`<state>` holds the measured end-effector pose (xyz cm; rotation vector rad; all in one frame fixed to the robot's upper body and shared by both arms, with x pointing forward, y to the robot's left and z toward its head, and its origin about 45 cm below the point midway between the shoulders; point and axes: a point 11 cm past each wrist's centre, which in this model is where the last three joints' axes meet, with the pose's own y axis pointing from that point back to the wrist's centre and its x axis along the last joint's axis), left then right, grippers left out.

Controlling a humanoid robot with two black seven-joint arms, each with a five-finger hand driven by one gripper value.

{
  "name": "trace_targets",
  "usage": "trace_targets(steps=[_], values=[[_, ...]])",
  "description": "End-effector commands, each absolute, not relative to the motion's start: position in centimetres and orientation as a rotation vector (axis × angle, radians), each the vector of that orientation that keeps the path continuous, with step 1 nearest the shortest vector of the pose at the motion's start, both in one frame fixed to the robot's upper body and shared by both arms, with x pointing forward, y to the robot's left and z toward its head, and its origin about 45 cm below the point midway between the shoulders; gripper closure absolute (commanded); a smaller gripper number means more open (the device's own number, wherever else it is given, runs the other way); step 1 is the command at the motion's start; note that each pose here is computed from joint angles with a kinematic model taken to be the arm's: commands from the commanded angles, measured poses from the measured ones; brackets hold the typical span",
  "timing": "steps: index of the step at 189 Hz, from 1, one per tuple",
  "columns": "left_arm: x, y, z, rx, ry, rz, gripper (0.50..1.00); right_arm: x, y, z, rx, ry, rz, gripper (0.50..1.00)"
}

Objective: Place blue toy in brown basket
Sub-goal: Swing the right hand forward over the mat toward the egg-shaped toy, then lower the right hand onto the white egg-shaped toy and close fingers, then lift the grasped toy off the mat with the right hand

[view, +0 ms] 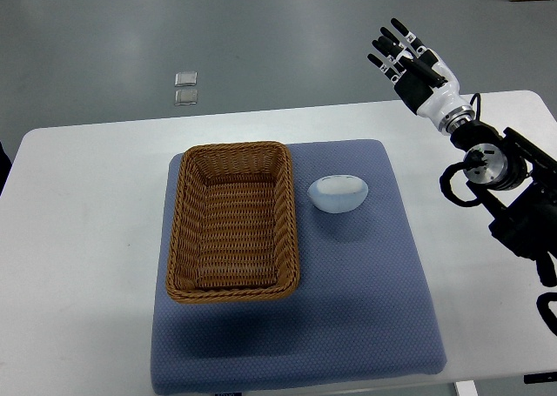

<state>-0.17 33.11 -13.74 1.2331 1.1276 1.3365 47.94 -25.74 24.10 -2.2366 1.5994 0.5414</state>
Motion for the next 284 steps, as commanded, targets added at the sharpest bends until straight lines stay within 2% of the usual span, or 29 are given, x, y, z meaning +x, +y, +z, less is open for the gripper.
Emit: trace_targets(steps=[1,36,66,105,155,284], values=[[-0.2,32.9,-13.8,1.229,1.129,1.331,0.5,48.2,-25.0,26.0,-2.566,1.585,0.253,0.599],[-0.1,32.8,-13.8,1.227,1.13,1.329,0.5,48.2,-22.4,27.0,-3.192,1.437,-0.323,0.599],[-0.1,32.8,-13.8,1.227,1.13,1.329,0.5,48.5,-21.9,28.0,-3.561,1.289,-0.769,0.599],[-0.1,32.8,-13.8,1.227,1.13,1.329,0.5,47.7,-20.9,28.3,-3.879,1.049,-1.126,0.599],[-0.1,32.8,-13.8,1.225,1.129,1.327,0.5,45.2,-19.3,25.7,-3.94,0.832,-1.05,0.599],[-0.1,32.7,-13.8,1.227,1.129,1.323,0.5,43.4,-19.1,20.2,-3.958,0.87,-0.974,0.607]])
